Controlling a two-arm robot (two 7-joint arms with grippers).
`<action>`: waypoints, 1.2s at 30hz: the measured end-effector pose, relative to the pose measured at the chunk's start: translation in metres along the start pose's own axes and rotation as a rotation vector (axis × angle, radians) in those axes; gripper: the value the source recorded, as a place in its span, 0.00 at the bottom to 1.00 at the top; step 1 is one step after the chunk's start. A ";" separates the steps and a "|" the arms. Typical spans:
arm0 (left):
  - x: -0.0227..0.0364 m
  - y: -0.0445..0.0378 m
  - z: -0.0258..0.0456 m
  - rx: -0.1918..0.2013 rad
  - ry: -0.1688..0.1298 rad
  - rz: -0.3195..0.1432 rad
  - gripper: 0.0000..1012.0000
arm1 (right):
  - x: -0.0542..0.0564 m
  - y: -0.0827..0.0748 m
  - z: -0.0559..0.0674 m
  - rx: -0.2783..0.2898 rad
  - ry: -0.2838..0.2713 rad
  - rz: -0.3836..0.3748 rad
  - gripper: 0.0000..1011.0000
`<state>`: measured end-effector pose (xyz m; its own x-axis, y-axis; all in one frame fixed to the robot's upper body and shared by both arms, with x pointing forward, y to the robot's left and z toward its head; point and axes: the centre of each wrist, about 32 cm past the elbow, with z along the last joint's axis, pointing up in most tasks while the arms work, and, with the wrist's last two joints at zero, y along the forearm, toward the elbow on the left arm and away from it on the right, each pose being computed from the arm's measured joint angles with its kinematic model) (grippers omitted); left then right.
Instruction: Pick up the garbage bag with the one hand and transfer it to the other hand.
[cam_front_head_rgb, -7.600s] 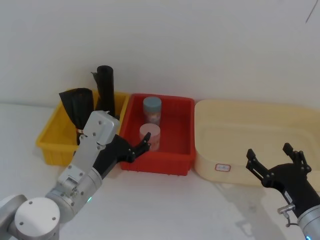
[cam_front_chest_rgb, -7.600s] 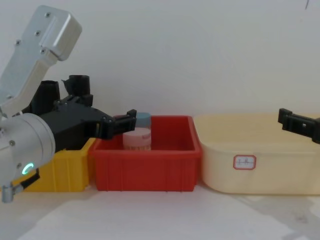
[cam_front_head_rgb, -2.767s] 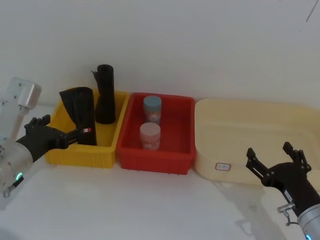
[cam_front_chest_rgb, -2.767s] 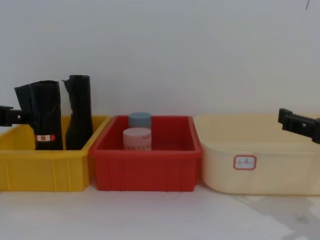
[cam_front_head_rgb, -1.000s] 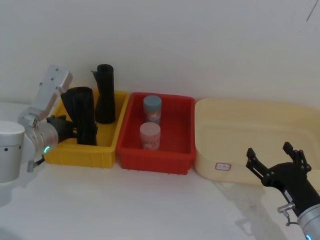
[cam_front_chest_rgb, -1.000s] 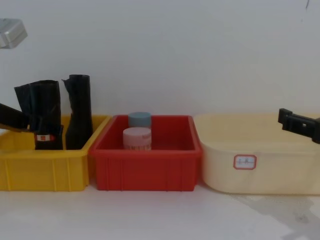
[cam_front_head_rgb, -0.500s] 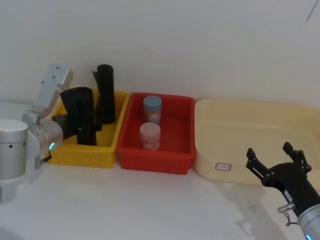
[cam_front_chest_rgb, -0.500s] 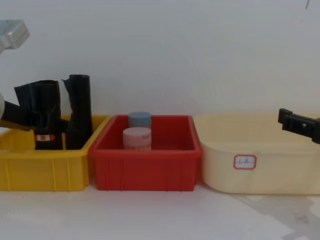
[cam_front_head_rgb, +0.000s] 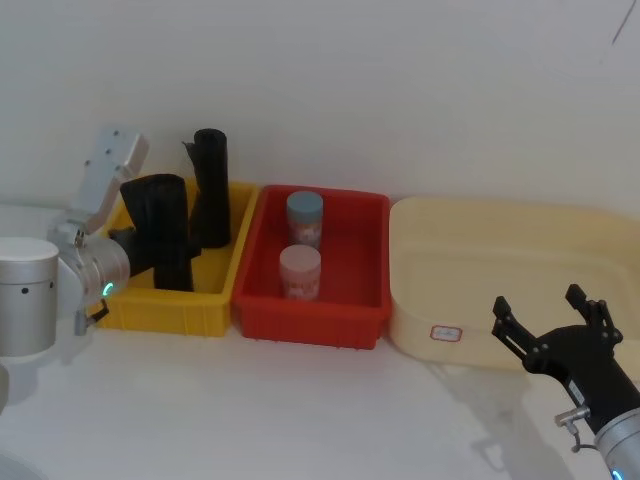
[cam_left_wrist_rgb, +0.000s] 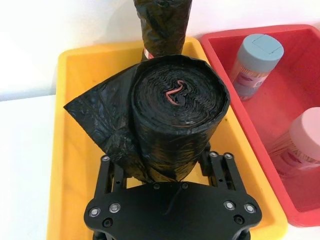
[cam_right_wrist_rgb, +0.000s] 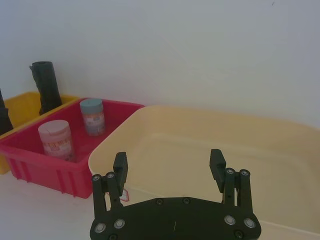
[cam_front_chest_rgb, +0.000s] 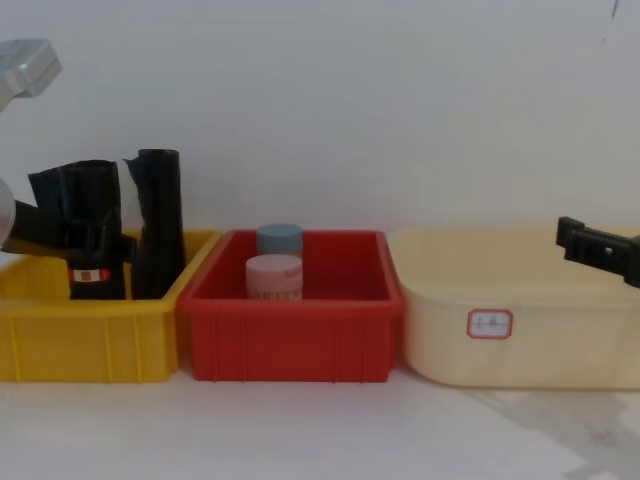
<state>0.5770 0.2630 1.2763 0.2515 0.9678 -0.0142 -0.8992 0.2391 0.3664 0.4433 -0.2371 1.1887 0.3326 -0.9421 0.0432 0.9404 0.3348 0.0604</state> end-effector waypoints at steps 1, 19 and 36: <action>0.0000 -0.0002 0.0000 -0.001 0.001 -0.001 0.71 | 0.000 0.000 0.000 0.000 0.000 0.000 0.99; -0.0001 -0.0015 0.0000 -0.004 0.006 -0.004 0.42 | 0.000 0.002 0.000 0.002 -0.004 0.000 0.99; -0.0001 -0.0019 0.0001 -0.005 0.007 -0.005 0.40 | -0.002 0.030 0.020 -0.011 -0.070 0.110 0.99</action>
<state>0.5787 0.2624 1.2757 0.2535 0.9671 -0.0225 -0.8998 0.2443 0.3615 0.4692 -0.2250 1.2108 0.4283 -0.8959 0.1185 0.8994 0.4353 0.0406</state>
